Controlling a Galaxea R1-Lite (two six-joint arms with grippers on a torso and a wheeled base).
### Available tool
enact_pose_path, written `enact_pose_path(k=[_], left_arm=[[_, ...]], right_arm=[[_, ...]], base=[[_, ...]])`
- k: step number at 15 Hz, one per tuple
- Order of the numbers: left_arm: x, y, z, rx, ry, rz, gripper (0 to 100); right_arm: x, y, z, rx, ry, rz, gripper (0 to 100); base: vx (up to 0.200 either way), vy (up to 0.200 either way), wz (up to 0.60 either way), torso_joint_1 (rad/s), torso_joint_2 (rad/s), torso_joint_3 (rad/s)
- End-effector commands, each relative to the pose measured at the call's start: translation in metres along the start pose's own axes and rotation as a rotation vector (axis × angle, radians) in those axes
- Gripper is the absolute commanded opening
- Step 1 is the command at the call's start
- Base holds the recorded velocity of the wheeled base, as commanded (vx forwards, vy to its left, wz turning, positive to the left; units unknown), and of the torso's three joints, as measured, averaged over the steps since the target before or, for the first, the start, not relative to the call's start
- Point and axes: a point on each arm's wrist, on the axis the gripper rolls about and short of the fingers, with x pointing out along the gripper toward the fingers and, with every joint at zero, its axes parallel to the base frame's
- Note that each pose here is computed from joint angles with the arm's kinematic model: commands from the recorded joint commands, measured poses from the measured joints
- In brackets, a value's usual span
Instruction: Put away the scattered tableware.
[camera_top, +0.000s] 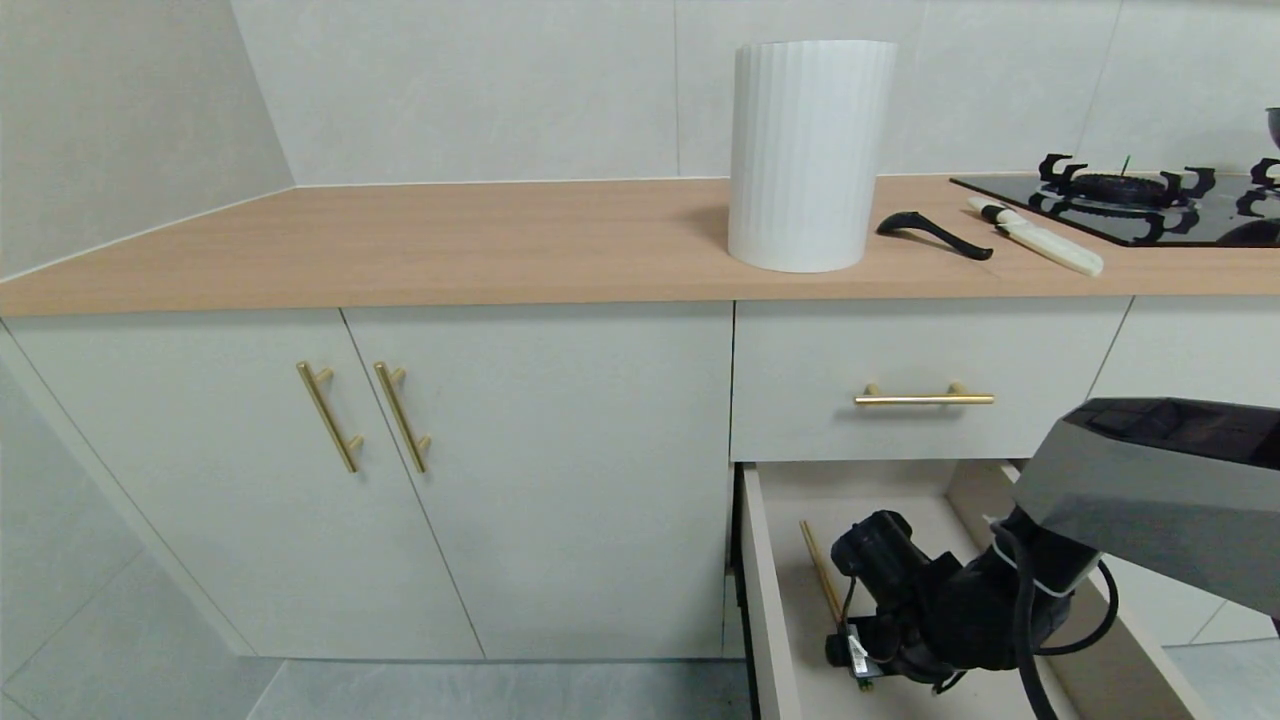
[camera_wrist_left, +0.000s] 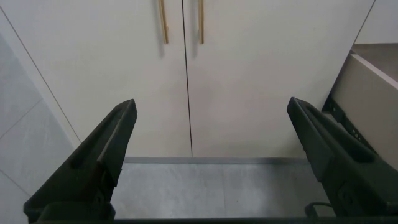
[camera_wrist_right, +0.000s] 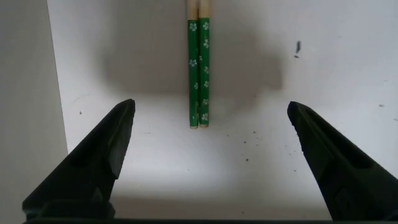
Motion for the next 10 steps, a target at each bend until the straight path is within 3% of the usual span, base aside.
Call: enact_pose_path(k=[1,5,10], left_arm=[[0.0,0.0,0.0,0.0,0.0,0.001,100],[0.0,0.0,0.0,0.0,0.0,0.001,100],[0.0,0.0,0.0,0.0,0.0,0.001,100]], right_arm=[[-0.019,-0.001,0.012,0.016,-0.088,-0.03,100],[-0.058,-0.008,0.032,0.038,-0.236,-0.072,100],[-0.123,-0.033,0.054,0.098,-0.411,-0.034,100]], base=[[0.0,0.0,0.0,0.0,0.0,0.0],[0.0,0.0,0.0,0.0,0.0,0.0],[0.0,0.0,0.0,0.0,0.0,0.0]])
